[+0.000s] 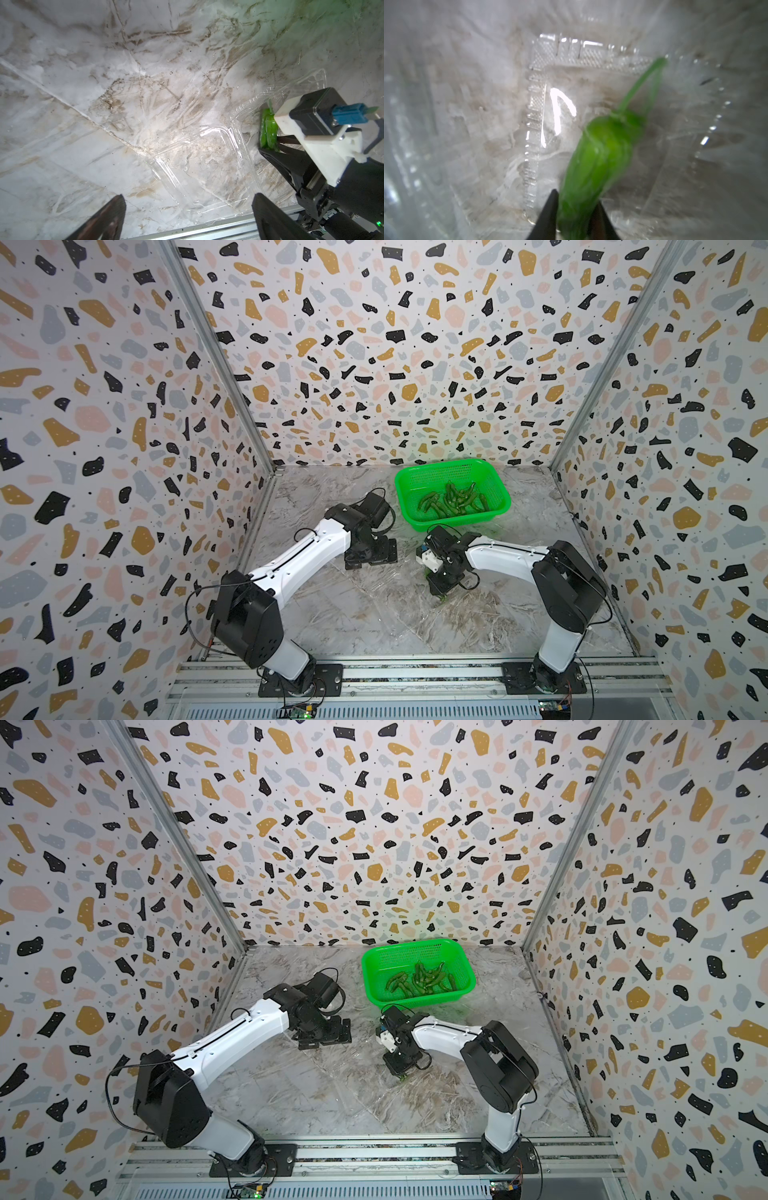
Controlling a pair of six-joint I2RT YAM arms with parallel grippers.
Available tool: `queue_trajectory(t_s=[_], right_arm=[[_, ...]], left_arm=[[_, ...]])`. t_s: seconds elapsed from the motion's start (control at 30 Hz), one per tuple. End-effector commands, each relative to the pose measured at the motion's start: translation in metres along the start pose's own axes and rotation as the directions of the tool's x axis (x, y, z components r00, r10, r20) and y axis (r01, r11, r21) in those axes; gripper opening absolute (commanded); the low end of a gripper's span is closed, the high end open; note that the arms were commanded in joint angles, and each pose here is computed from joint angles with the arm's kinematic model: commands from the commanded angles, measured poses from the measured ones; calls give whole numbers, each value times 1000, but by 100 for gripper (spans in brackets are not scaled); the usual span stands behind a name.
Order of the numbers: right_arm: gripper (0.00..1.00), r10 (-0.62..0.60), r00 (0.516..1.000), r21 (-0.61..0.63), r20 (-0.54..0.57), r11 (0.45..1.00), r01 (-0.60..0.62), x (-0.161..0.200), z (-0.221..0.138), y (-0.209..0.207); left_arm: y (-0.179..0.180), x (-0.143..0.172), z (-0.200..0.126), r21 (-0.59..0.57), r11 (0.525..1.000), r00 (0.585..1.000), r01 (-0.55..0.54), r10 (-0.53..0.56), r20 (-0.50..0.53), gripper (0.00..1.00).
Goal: Take small green peppers out of containers
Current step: Pick up the green pepper from the packing box.
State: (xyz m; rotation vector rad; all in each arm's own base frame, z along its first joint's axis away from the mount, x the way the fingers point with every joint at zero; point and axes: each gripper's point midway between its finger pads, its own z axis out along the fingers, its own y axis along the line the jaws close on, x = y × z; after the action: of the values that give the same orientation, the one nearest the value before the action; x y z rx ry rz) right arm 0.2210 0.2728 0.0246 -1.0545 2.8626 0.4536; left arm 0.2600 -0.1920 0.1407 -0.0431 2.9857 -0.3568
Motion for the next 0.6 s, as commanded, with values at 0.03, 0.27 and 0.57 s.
queue_trajectory(t_s=[0.03, 0.27, 0.57], right_arm=[[12, -5, 998, 32, 61, 999, 3, -14, -25, -1], [10, 67, 949, 6, 309, 997, -73, -72, -133, -5], [10, 207, 794, 24, 572, 963, -268, -181, -212, -102]], left_arm=[[-2, -8, -9, -9, 1000, 1000, -13, 13, 20, 96], [-5, -27, -27, 24, 1000, 998, 11, -13, 69, 96], [-6, -38, -37, 27, 1000, 997, -4, 2, 75, 96]])
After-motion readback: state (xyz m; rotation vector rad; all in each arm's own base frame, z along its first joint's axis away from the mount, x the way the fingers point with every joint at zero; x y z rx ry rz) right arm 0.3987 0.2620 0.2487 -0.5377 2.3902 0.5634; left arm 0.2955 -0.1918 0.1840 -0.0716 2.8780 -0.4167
